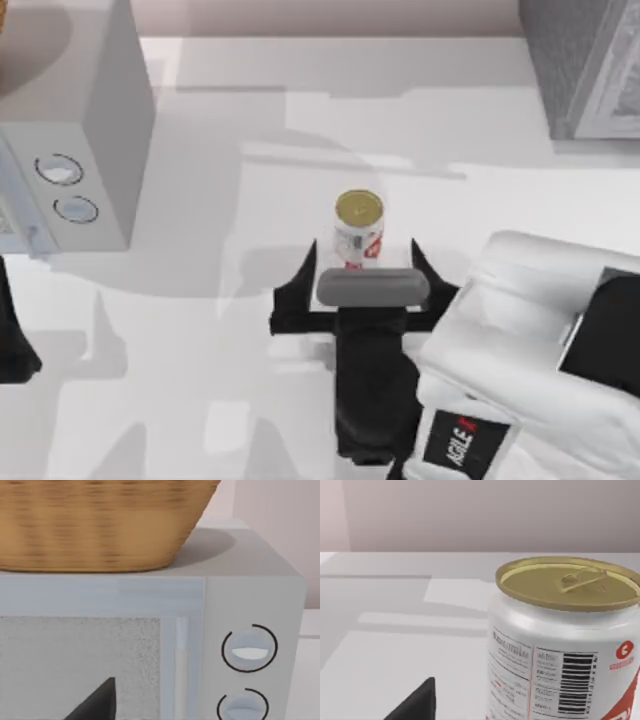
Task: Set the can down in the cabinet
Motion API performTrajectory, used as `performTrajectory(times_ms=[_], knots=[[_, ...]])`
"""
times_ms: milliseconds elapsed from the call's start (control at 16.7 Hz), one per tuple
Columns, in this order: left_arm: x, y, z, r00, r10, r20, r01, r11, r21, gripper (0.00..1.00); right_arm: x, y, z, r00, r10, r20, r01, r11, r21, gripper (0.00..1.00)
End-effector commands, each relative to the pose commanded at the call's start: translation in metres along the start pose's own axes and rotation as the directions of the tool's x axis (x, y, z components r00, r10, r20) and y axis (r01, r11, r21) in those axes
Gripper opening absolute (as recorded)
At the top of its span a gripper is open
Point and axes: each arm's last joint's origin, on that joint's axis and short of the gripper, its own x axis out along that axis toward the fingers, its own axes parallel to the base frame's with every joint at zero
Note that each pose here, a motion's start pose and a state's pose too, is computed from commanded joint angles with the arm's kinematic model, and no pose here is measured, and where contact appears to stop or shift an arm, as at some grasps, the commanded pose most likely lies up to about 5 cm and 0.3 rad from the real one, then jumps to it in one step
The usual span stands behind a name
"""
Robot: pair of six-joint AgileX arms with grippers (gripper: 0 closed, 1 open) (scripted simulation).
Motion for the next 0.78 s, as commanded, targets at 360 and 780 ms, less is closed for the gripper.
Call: performTrajectory(times_ms=[360,780], knots=[[0.000,0.000,0.000,1.000,0.000,0.000,0.000,1.000,0.000,1.00,-0.006,0.004,-0.013,1.000,-0.002,-0.002,0.002,1.000,-0.001,1.00],[0.000,0.000,0.000,1.000,0.000,0.000,0.000,1.000,0.000,1.00,0.034,0.004,-0.013,1.000,-0.002,-0.002,0.002,1.000,-0.001,1.00]])
